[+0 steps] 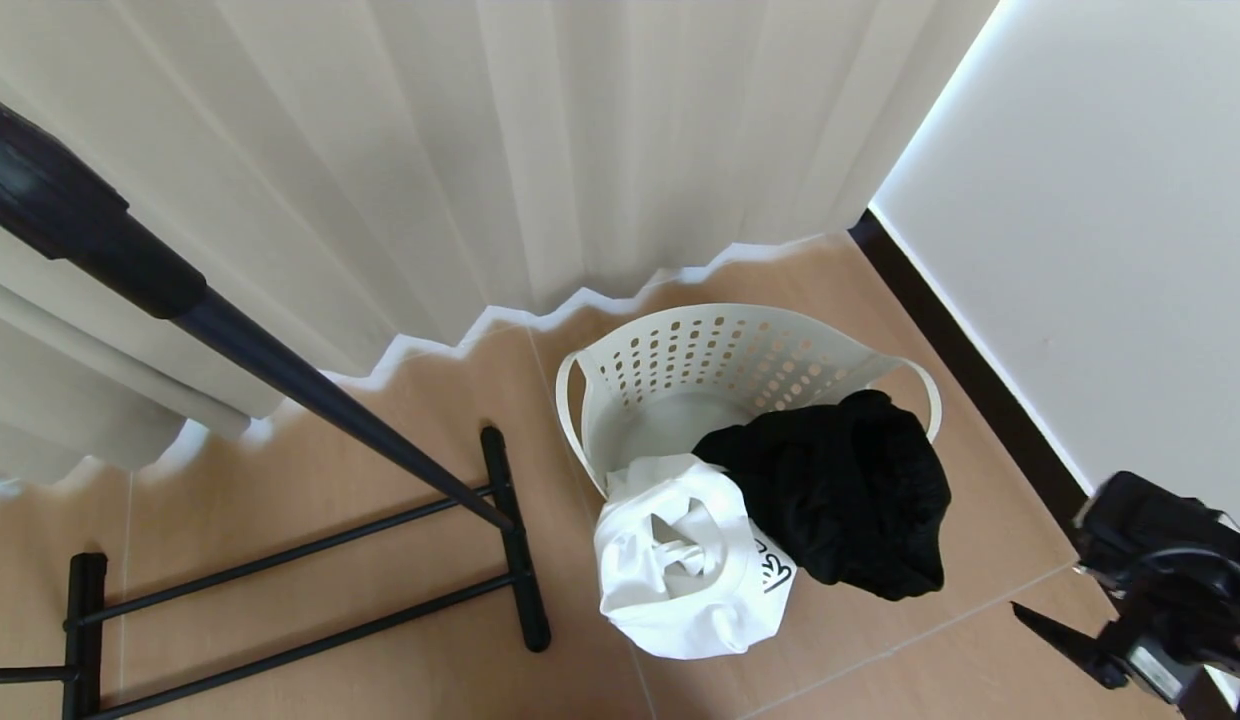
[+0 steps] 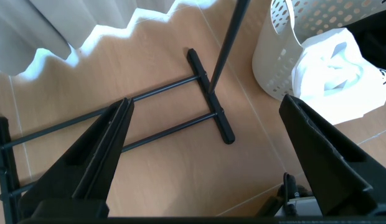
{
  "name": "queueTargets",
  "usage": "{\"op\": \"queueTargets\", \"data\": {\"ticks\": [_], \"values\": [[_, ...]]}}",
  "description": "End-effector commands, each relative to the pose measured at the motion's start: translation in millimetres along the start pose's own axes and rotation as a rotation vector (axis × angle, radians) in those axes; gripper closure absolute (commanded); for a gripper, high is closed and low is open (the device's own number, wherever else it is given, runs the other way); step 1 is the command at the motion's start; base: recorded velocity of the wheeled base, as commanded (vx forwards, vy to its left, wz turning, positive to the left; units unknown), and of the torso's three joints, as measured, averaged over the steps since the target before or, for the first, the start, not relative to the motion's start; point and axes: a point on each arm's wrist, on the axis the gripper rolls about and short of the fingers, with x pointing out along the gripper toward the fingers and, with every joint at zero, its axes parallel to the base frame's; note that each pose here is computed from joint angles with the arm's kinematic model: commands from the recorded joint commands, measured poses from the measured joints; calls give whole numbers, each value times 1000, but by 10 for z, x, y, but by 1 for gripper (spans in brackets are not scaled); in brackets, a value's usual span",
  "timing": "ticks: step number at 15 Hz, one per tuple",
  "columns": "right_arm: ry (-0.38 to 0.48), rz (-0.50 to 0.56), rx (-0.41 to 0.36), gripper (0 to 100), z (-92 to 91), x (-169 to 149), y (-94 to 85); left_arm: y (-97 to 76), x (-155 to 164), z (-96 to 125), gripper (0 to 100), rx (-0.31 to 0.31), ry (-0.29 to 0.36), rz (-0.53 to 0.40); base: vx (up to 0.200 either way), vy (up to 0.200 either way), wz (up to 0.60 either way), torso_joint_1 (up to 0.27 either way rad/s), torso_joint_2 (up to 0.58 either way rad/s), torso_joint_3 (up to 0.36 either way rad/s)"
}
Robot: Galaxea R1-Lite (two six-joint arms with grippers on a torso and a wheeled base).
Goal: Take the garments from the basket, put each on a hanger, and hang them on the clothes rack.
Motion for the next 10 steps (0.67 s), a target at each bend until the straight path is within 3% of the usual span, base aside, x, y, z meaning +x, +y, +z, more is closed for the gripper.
{"op": "queueTargets", "data": {"ticks": [1, 3, 7, 10], "values": [[154, -58, -117, 0, 198, 878, 269, 0, 0, 0, 0, 0, 0, 0, 0, 0, 0, 0, 0, 0], [93, -144, -96, 0, 325, 1151, 255, 0, 0, 0, 0, 0, 0, 0, 0, 0, 0, 0, 0, 0], [-11, -300, -85, 0, 648, 1265, -88, 0, 0, 0, 0, 0, 0, 0, 0, 0, 0, 0, 0, 0], [-3, -308, -80, 0, 646, 1326, -124, 0, 0, 0, 0, 0, 0, 0, 0, 0, 0, 0, 0, 0]]}}
